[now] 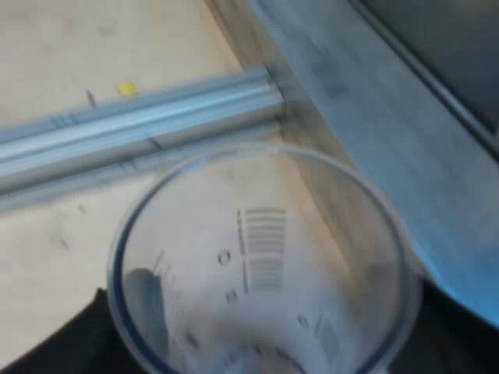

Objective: Pour the beans into the coffee machine

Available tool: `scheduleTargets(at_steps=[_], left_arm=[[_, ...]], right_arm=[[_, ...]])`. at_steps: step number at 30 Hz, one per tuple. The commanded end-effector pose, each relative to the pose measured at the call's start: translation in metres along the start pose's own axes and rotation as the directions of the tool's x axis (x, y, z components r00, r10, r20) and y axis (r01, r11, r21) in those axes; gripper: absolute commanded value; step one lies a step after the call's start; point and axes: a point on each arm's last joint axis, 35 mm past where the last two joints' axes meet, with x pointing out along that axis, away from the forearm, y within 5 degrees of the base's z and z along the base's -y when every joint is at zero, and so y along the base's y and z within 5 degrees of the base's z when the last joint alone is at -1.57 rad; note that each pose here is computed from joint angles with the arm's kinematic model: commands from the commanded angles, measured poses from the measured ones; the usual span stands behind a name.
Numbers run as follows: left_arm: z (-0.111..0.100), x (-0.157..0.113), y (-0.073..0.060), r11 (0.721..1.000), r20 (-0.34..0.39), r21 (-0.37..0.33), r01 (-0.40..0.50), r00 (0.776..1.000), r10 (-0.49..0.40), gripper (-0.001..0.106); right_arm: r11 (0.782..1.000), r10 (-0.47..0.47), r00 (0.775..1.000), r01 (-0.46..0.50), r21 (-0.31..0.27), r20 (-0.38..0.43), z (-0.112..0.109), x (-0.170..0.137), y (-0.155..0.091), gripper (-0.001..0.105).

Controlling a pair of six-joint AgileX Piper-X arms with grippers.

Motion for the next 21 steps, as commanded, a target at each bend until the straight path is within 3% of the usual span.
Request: scheduleTargets(at_steps=[1, 7, 13, 17, 21], left_arm=[[-0.005, 0.003, -0.006, 1.000, -0.059, -0.005, 0.002, 0.998, -0.002, 0.066], [-0.005, -0.003, -0.008, 0.998, -0.100, -0.016, -0.058, 0.993, 0.056, 0.066], [-0.006, -0.013, -0.013, 0.997, -0.159, -0.045, -0.060, 0.986, 0.052, 0.066], [-0.011, -0.019, -0.017, 0.995, -0.221, -0.082, -0.059, 0.975, 0.039, 0.066], [-0.010, -0.027, -0.022, 0.982, -0.254, -0.173, -0.077, 0.967, 0.031, 0.066]], right_arm=[[1.000, -0.006, 1.000, 0.006, 0.002, 0.022, 0.003, 0.000, -0.001, 0.082], [1.000, -0.006, 1.000, 0.006, 0.002, 0.022, 0.003, 0.000, -0.001, 0.082], [1.000, -0.006, 1.000, 0.006, 0.002, 0.022, 0.003, 0.000, -0.001, 0.082], [1.000, -0.006, 1.000, 0.006, 0.002, 0.022, 0.003, 0.000, -0.001, 0.082], [1.000, -0.004, 1.000, 0.004, 0.000, 0.015, 0.002, 0.000, -0.001, 0.082]])
